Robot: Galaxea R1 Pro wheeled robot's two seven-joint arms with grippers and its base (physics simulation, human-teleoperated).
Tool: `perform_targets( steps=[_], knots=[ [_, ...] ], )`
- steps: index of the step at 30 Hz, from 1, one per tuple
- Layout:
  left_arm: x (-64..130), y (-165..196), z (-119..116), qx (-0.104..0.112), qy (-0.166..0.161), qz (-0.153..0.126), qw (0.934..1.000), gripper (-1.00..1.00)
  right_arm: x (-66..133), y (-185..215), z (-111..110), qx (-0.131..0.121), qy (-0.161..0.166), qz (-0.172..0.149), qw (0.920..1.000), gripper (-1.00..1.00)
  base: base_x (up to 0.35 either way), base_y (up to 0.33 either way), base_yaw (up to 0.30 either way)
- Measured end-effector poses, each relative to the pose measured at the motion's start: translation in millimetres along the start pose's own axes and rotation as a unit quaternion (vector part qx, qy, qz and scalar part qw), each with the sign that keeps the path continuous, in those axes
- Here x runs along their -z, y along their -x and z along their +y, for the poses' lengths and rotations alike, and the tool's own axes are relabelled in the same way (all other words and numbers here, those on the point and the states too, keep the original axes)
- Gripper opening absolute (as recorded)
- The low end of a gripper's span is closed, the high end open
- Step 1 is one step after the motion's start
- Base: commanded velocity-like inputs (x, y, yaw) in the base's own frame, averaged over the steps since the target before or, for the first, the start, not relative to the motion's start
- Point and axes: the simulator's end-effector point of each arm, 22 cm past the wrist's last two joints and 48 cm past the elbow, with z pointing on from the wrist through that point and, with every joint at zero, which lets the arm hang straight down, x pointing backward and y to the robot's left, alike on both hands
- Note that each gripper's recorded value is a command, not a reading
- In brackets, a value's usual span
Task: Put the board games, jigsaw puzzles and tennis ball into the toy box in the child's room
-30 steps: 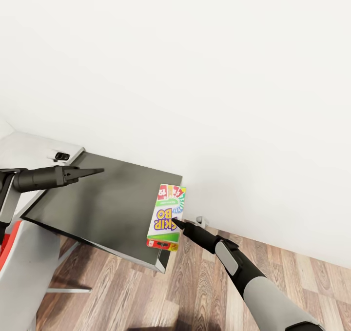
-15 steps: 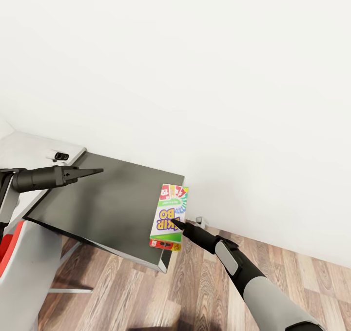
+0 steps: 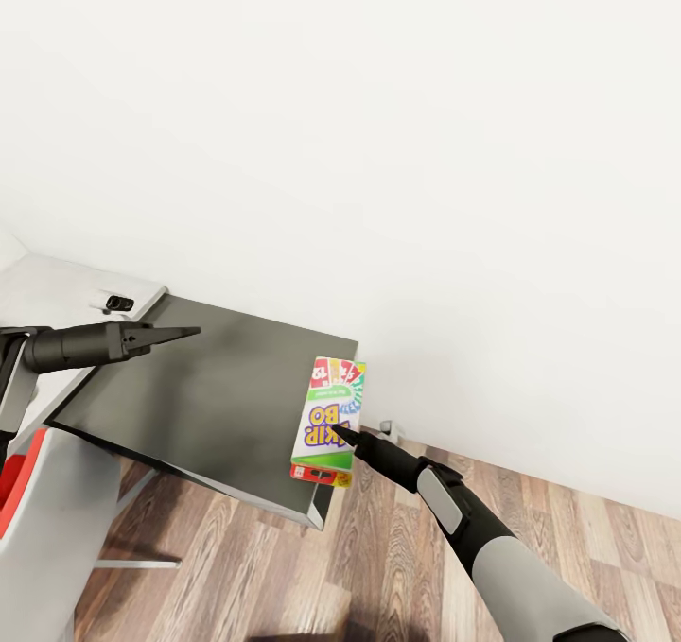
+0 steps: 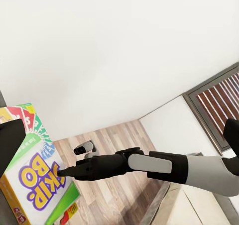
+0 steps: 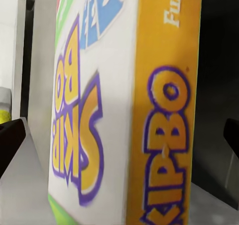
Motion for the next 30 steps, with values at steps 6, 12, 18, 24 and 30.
perform_targets(
  steps=[6, 12, 18, 24, 30],
  knots=[
    [0.0, 0.1, -0.1, 0.0, 0.0, 0.0, 1.0, 1.0, 0.0, 0.0, 0.0, 0.0, 0.0, 0.0, 1.0, 1.0, 0.0, 0.003, 0.0],
    [0.0, 0.1, -0.4, 0.0, -0.001, 0.0, 1.0, 1.0, 0.0, 0.6, 0.4, 0.0, 0.001, -0.001, 1.0, -1.0, 0.0, 0.0, 0.0],
    [0.0, 0.1, -0.4, 0.0, -0.001, 0.0, 1.0, 1.0, 0.3, 0.4, 0.1, 0.0, 0.001, 0.0, 1.0, -1.0, 0.0, 0.0, 0.0],
    [0.0, 0.1, -0.5, 0.0, -0.001, 0.0, 1.0, 1.0, 1.1, 1.2, -1.0, 0.0, 0.0, -0.001, 1.0, -1.0, 0.0, 0.0, 0.0],
    [1.2, 1.1, -4.6, 0.0, -0.001, 0.0, 1.0, 1.0, 4.8, 1.2, 0.9, 0.001, -0.001, -0.001, 1.0, -1.0, 0.0, 0.0, 0.0]
  ],
)
